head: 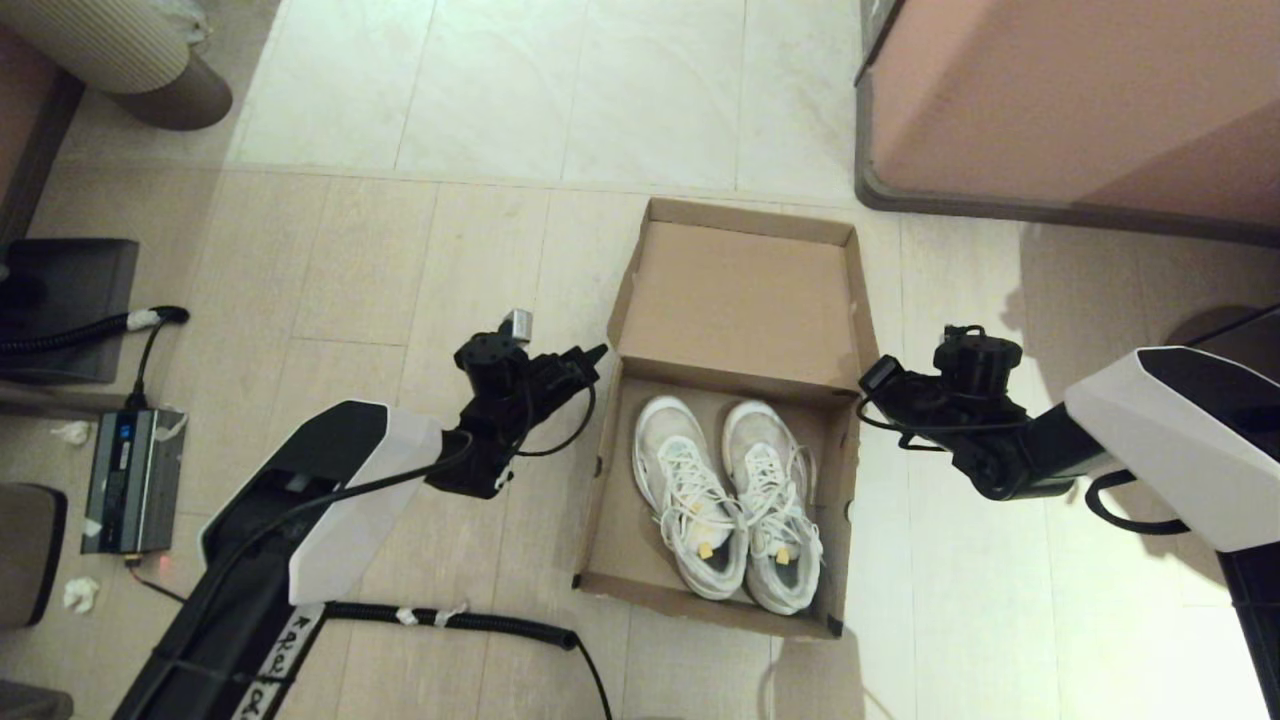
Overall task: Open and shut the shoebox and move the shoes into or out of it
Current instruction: Close the shoe box
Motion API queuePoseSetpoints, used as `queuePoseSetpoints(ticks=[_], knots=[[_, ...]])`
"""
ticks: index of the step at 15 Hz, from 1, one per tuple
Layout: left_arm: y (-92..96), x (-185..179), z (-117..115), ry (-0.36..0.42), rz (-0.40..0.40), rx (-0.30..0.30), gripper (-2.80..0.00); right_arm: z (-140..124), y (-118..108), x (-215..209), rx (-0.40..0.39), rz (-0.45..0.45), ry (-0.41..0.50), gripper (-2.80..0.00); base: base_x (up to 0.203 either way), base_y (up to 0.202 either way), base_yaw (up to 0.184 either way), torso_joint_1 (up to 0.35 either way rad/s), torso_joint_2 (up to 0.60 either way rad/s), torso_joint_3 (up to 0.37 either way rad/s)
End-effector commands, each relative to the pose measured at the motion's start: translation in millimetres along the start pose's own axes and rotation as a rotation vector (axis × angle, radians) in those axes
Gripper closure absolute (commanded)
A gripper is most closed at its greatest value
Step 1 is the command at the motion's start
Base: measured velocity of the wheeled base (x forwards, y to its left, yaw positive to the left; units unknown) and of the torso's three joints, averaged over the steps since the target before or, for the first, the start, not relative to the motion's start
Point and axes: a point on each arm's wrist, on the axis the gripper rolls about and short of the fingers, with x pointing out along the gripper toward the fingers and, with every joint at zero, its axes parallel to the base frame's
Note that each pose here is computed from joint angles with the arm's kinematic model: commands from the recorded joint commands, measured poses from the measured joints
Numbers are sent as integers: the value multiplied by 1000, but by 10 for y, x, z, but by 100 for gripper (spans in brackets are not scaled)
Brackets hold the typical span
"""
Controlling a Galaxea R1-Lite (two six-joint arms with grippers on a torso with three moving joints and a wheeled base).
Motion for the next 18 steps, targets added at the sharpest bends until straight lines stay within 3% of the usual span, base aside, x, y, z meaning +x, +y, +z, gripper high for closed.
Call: queuePoseSetpoints(ticks=[1, 8, 11, 14, 18], knots=[[-8, 22, -118, 16, -8, -9, 0, -90, 28, 32, 7, 10, 16, 0, 0, 0, 0, 0, 0, 0], [-51, -91, -145, 59, 33, -20, 0, -360, 208, 147, -8, 58, 65, 0, 0, 0, 0, 0, 0, 0], [-116, -248, -155, 117, 65, -37, 0, -448, 227, 126, -16, 50, 88, 0, 0, 0, 0, 0, 0, 0], [-133, -353, -200, 154, 86, -7, 0, -499, 221, -37, -11, 12, 125, 0, 0, 0, 0, 0, 0, 0], [-78, -306, -97, 108, 76, 25, 0, -186, 126, -223, -17, -29, 69, 0, 0, 0, 0, 0, 0, 0]])
